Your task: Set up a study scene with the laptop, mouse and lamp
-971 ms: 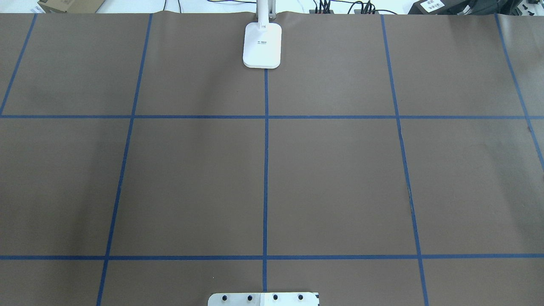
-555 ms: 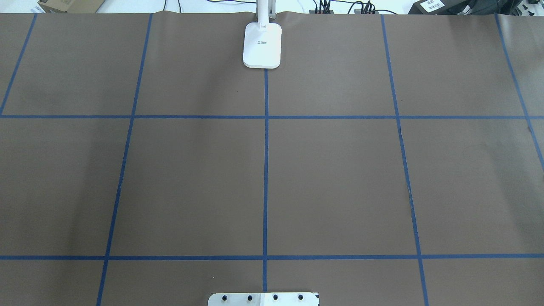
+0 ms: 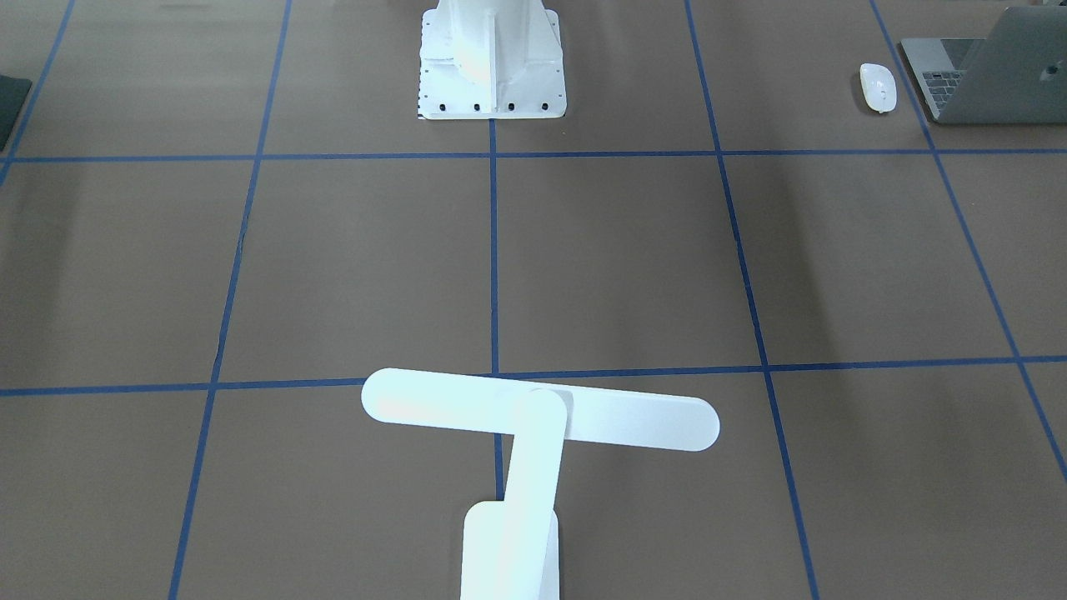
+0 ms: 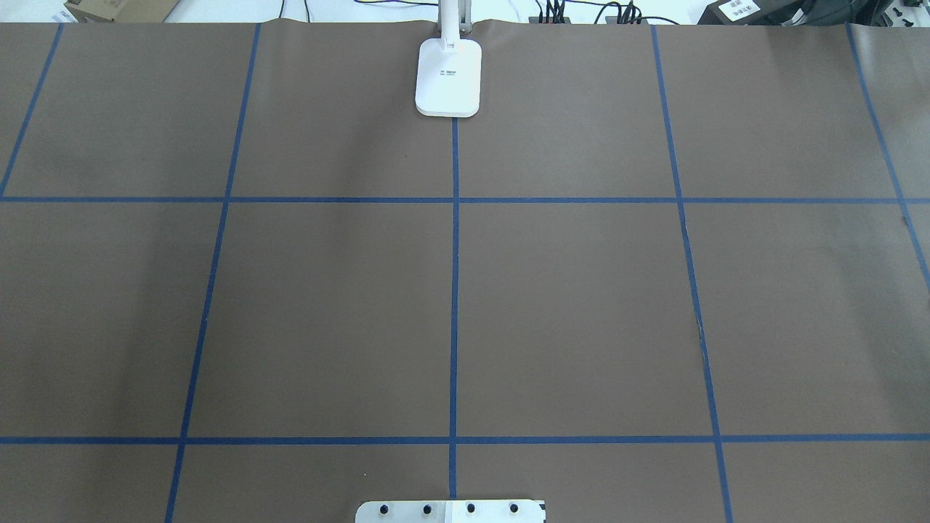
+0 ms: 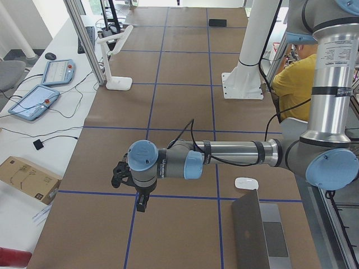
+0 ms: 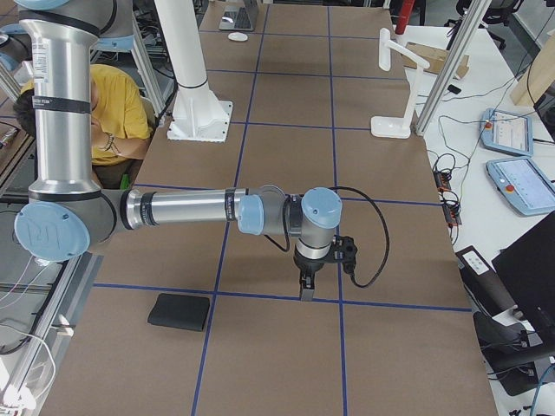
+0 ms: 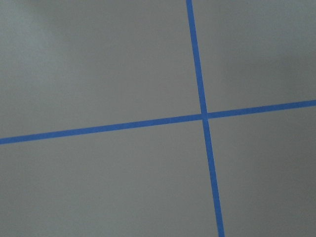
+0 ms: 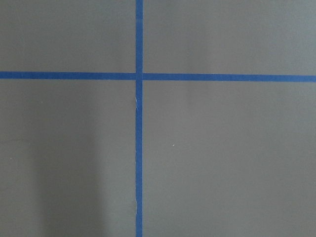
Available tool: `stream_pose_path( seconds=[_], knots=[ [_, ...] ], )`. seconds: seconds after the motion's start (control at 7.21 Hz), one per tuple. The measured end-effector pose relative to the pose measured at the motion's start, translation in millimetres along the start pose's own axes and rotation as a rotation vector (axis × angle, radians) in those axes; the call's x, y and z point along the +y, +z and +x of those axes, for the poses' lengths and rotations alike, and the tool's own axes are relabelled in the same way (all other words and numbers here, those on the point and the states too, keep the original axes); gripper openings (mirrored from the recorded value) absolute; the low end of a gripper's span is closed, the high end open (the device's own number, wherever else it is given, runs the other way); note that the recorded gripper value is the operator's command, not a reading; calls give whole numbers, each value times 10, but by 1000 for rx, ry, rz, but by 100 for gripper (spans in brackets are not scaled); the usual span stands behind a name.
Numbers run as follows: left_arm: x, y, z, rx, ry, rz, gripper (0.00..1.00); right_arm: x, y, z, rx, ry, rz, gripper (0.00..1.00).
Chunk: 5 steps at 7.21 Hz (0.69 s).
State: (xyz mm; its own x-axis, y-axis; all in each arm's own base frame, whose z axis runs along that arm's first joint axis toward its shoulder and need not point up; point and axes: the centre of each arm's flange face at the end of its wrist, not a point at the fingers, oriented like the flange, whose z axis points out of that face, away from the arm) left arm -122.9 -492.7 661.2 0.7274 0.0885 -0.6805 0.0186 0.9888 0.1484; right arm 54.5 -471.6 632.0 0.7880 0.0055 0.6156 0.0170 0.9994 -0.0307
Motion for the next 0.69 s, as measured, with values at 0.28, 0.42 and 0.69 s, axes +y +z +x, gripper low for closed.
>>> stream_pose_path(
  seconds=[0.28,0.42,0.69],
  knots=[
    [163,-130,-257,-43,-101,11,100,2,5,3,-1,1,-1,100],
    [350,-183,-413,-63,-219,17,100,2,5,3,-1,1,-1,100],
    [871,-213,-744,-86,-431,14,99,2,5,3,-1,1,-1,100]
  ],
)
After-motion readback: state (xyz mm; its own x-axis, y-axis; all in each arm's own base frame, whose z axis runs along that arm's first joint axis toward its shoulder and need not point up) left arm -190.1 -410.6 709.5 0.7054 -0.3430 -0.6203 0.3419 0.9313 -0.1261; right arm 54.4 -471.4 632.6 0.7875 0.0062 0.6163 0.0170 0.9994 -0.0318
